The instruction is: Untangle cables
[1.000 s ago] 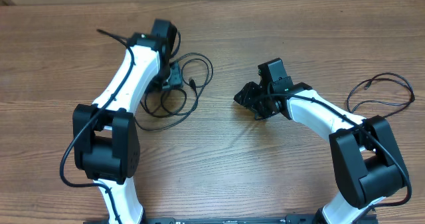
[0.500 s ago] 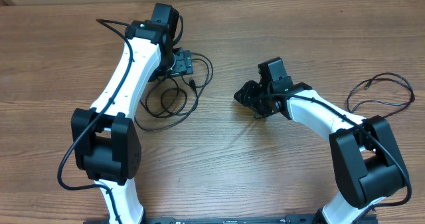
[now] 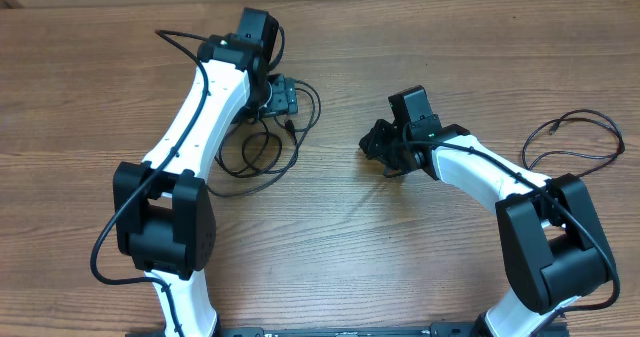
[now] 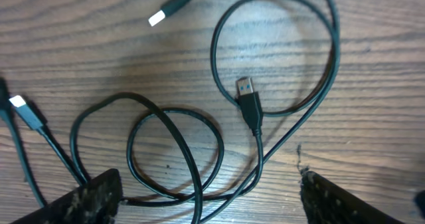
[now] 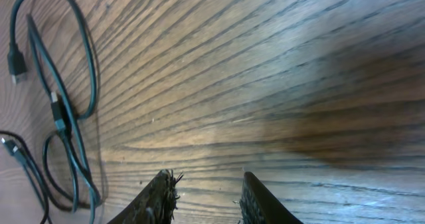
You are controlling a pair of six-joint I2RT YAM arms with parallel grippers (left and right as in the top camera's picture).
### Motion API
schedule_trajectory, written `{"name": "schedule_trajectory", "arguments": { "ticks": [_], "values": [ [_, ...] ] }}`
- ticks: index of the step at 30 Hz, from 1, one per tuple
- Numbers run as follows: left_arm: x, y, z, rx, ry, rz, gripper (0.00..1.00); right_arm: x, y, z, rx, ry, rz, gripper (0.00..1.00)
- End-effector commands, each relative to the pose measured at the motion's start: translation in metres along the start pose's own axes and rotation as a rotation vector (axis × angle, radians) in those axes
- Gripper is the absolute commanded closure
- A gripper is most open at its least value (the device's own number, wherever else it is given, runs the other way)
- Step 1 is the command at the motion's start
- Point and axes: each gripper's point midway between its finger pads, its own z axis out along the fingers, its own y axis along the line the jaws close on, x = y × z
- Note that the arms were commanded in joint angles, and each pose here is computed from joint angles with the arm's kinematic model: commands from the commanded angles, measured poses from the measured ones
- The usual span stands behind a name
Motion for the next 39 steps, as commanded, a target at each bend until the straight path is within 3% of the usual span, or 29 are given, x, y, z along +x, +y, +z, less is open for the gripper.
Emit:
{"name": "schedule_trajectory", "arguments": {
  "ticks": [1,8,13,39],
  "values": [
    [0.011,-0.007,0.002,0.014,0.008,0.009,0.17,-0.003,-0.007,0.003,0.031,-0.023,0.022,0.68],
    [0.02,-0.014,0.016,0.016,0.014,0.033,0.2,-0.003,-0.007,0.003,0.031,-0.023,0.021,0.67],
    [0.021,-0.015,0.024,0.02,0.001,0.035,0.3,-0.003,-0.007,0.003,0.031,-0.022,0.021,0.62],
    [0.007,-0.022,0.028,0.051,-0.065,0.035,0.34,-0.003,-0.007,0.003,0.03,-0.021,0.021,0.57]
  ]
}}
